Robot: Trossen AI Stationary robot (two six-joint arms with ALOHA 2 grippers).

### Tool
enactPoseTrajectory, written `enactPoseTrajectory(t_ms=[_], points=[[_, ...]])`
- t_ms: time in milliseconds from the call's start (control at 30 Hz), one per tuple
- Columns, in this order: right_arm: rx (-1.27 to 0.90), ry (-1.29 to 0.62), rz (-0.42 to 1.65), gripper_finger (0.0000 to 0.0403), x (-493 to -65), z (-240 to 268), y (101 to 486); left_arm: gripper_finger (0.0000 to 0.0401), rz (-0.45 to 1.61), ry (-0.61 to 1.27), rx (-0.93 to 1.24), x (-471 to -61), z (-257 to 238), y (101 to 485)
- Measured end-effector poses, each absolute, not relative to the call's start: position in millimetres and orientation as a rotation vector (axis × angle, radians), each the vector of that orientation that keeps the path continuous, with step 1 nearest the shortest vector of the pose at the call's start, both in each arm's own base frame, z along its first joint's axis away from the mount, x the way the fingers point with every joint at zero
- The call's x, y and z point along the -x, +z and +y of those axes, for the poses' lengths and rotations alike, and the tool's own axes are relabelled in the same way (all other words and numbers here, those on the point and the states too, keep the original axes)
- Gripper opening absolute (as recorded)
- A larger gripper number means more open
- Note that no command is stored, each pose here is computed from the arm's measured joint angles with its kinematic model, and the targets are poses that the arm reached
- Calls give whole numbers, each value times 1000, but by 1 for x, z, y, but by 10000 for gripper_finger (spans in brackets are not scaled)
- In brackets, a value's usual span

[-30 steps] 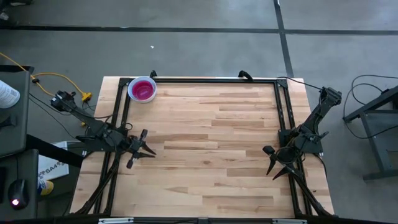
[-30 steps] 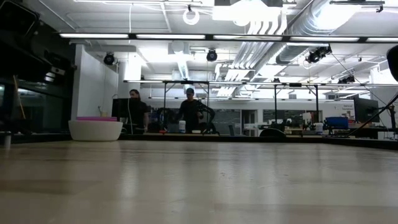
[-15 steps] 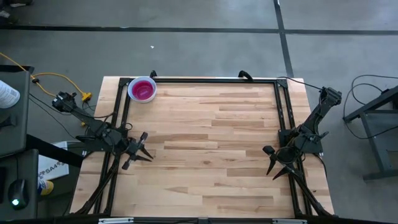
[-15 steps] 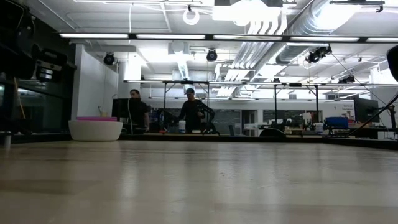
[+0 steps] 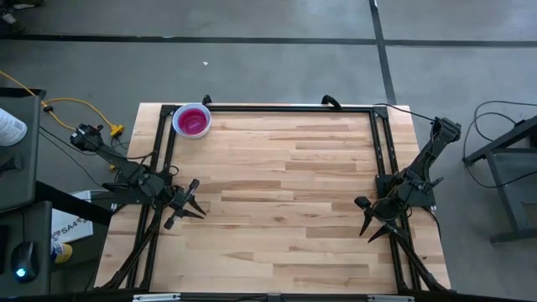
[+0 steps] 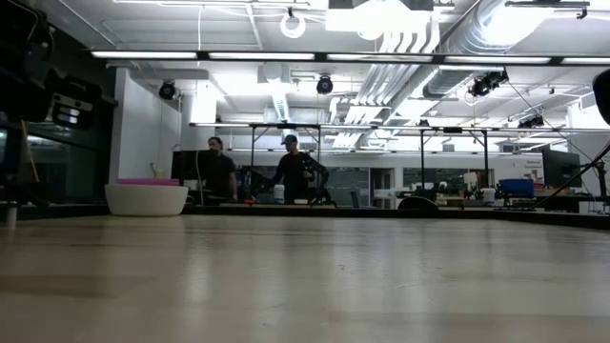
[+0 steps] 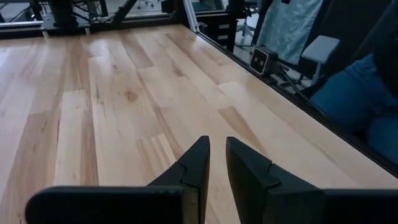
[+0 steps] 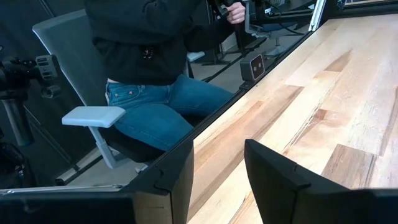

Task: Nest bowls inside each other
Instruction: Return to Home Position

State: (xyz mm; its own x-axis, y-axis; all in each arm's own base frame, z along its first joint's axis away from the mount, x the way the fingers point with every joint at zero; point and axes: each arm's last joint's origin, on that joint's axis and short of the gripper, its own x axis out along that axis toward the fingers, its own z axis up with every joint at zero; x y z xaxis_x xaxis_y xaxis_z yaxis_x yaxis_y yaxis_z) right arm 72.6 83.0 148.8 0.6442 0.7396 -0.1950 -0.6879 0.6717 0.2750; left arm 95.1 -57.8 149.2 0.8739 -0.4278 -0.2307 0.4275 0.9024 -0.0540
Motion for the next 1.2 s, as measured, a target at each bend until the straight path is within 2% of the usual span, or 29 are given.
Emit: enactPoseTrajectory(t_ms=[1200], points=[[-182,818,302,136,-73,83,149,54,248,-468,2,-95,-58,149]])
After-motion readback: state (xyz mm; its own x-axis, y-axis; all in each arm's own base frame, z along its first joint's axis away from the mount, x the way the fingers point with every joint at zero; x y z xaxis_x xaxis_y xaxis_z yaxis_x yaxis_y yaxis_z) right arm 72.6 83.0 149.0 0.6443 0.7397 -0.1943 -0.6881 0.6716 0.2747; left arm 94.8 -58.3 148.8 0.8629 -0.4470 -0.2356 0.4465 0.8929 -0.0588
